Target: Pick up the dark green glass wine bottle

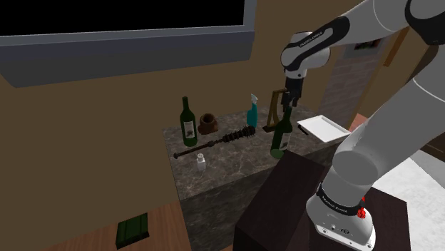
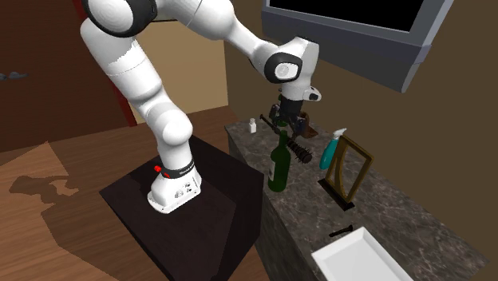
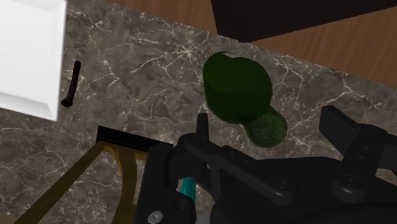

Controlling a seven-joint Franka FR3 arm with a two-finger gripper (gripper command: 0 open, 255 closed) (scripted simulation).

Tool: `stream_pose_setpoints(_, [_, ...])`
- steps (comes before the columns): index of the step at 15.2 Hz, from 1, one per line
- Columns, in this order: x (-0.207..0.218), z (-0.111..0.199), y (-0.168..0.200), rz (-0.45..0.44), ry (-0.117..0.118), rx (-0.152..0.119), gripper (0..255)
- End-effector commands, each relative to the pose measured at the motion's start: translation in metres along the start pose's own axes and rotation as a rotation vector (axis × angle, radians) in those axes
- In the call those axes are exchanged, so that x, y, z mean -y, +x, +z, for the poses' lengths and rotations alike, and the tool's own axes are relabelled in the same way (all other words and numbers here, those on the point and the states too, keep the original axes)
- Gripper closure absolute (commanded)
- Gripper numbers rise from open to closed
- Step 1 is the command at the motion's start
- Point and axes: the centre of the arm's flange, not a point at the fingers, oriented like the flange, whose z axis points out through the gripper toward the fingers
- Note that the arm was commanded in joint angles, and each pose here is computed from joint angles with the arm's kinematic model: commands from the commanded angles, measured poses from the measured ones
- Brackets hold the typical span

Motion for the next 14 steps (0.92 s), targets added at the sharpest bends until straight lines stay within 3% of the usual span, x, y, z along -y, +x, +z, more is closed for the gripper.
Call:
stream_pose_setpoints(1, [-0.0006,0.0114,0.0009,0.000,0.000,0.000,0])
stream_pose_setpoints(3, [-0.0007,0.0145,0.0012,0.000,0.000,0.000,0])
stream_pose_setpoints(4, [-0.0008,0.0151,0.0019,0.000,0.000,0.000,255])
stream_pose_setpoints(14, [-0.0005,0.0092,0.0007,0.000,0.000,0.000,255])
